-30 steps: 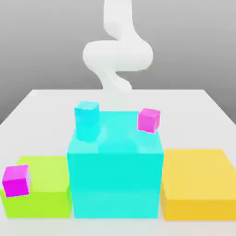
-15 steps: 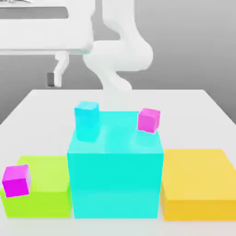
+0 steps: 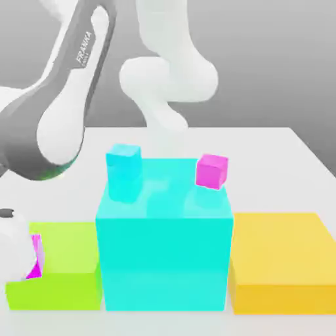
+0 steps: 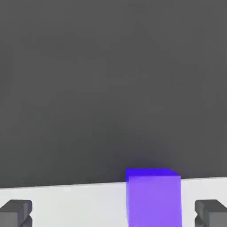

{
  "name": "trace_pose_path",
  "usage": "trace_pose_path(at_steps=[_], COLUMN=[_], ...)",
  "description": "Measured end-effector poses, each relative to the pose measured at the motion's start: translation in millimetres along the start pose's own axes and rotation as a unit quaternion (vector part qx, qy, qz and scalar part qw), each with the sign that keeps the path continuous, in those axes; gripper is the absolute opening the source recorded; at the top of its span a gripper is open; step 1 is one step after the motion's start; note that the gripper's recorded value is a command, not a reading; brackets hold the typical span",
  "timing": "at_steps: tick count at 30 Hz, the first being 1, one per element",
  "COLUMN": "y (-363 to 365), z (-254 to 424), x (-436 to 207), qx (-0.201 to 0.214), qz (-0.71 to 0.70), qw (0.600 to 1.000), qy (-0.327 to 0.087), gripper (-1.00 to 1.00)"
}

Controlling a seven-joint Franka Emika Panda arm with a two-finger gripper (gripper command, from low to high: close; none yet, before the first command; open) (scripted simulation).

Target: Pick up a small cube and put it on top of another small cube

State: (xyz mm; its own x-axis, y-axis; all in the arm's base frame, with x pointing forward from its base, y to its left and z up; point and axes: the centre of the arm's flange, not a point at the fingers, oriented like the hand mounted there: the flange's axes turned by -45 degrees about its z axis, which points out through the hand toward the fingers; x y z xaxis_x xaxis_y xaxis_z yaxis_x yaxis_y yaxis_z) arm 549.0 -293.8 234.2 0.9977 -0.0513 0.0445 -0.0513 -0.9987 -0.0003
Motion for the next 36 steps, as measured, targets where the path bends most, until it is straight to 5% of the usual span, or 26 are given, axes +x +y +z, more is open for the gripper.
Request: trace_pose_path(at_steps=[5,6,13,33,36], y=[16.6,16.7,16.8,-30.9,-30.4], z=[85.2,94.9,93.6,-117.8,-90.3], x=[-10.9,-11.9,-12.0,-107.5,-117.4], qx=[-0.001,0.000,0.001,-0.004,-0.003], qz=[-0.001,-0.001,-0.001,0.235,0.253], qw=[1.000,1.000,1.000,0.972,0.967], qy=[-0.022,-0.022,-0.022,-0.021,-0.021], gripper=[0.00,-1.00,-1.00,-1.00,-1.00])
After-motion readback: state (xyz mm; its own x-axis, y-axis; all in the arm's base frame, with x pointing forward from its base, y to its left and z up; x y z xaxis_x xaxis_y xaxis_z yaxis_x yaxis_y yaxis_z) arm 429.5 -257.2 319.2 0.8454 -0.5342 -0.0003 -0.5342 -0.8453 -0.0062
